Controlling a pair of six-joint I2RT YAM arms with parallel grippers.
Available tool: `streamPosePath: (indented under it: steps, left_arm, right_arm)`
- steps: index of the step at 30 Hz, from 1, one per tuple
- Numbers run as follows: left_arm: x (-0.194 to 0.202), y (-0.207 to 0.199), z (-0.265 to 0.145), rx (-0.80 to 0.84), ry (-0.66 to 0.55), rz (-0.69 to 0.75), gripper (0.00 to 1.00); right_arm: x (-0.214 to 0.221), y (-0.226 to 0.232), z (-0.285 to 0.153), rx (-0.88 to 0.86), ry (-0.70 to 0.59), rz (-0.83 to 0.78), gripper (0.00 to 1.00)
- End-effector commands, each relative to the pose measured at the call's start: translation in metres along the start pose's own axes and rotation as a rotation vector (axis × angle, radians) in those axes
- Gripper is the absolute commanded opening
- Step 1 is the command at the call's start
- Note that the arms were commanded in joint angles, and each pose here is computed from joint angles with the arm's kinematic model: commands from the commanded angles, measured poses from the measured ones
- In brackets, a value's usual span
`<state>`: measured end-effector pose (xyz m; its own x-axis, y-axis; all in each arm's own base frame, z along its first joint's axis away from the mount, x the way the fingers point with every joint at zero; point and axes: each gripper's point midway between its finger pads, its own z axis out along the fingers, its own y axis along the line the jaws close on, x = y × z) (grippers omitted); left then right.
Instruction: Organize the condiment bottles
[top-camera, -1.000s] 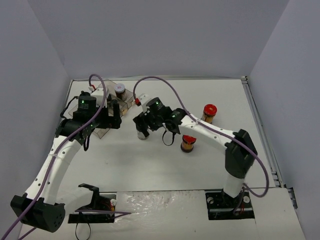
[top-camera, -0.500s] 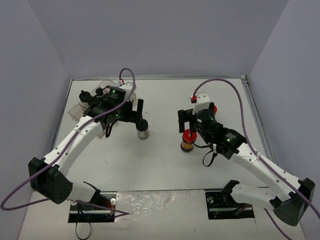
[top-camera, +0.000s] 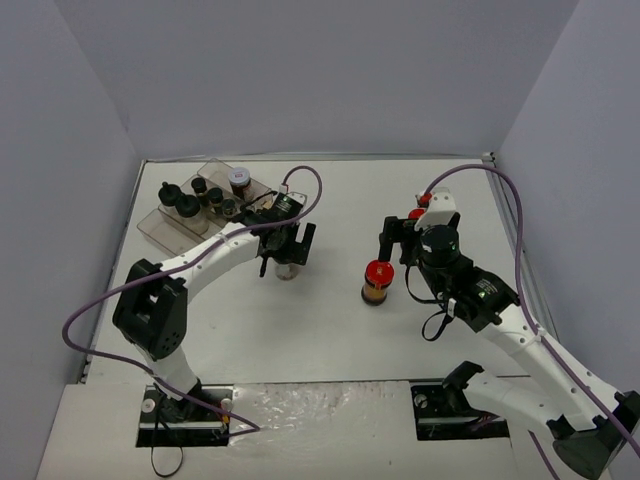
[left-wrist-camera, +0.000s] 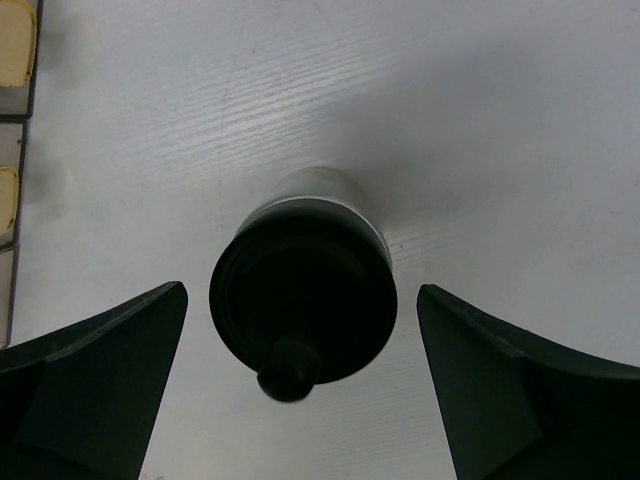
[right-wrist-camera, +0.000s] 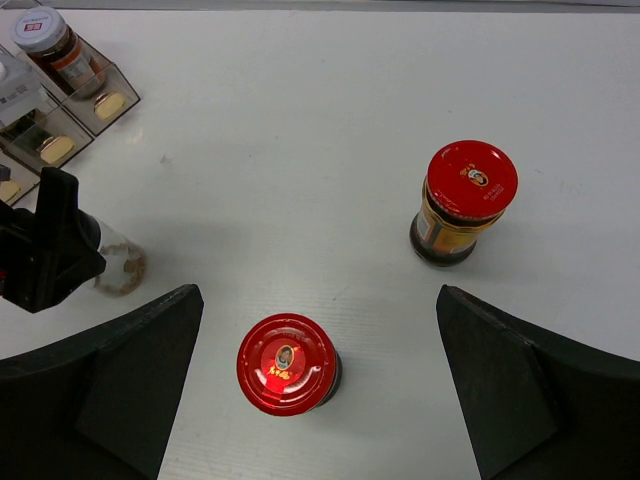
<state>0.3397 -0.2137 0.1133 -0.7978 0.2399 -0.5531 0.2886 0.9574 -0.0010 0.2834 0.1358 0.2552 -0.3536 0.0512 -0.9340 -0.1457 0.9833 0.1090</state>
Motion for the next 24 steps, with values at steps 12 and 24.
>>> streamPosePath:
  steps: [12,24]
  left_arm:
    - [-0.053,0.005,-0.016,-0.016,-0.160,-0.081,0.34]
    - [-0.096,0.118,-0.106,-0.135,-0.314,-0.275,0.00]
  right_arm:
    - [-0.014,-0.007,-0.007,0.022,-0.055,0.030,1.00]
    - [-0.018,-0.005,-0.008,0.010,-0.063,0.022,1.00]
